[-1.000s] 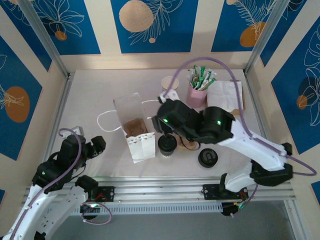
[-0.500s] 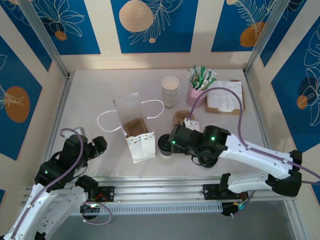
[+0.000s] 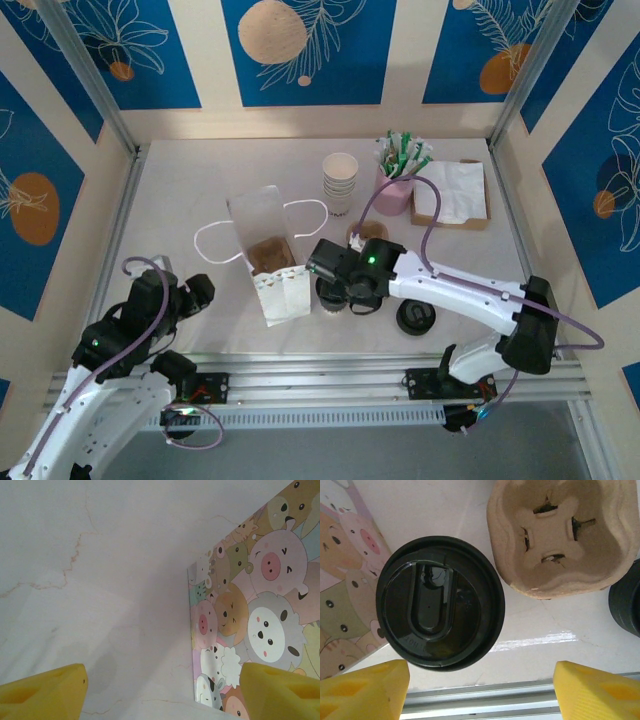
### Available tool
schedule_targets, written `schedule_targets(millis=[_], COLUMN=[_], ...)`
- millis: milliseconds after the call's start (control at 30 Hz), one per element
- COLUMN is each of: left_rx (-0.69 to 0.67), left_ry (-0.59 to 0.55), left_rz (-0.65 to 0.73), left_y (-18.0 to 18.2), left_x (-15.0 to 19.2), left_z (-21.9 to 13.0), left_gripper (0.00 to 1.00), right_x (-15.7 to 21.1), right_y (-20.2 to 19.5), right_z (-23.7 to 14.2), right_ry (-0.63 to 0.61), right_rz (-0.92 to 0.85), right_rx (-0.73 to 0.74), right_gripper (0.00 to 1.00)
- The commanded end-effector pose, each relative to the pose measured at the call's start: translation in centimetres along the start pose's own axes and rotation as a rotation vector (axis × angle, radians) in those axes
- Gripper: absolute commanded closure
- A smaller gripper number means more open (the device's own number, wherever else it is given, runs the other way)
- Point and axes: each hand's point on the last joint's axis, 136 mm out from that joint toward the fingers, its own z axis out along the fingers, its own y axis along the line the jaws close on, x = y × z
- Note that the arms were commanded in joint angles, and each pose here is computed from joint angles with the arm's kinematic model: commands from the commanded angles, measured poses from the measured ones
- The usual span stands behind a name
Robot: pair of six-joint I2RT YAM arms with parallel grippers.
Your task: Pack the takeout coffee
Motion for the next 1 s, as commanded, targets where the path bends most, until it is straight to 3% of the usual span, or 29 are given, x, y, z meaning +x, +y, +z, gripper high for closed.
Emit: schedule_targets(millis=[0, 367, 967], left_rx=[-0.024, -0.029, -0.04], left_ry=[-0.005, -0.001, -0.003], left_rz=[-0.009, -0.011, -0.011], left_y=[0.4, 0.5, 0.8], left_x=[0.0, 0.1, 0.2], left_z=[0.4, 0.6, 0.8], left_gripper=[0.21, 0.21, 0.21], right_x=[-0.3, -1.2, -0.9], right_y=[0.8, 2.8, 2.7], right_z=[0.0, 0.2, 2.0], right_ry=[0.018, 0.012, 0.038], right_rz=[0.052, 0.042, 0.017], right_rx=[-0.02, -0.061, 0.038], right_gripper=[0.22, 0.19, 0.17])
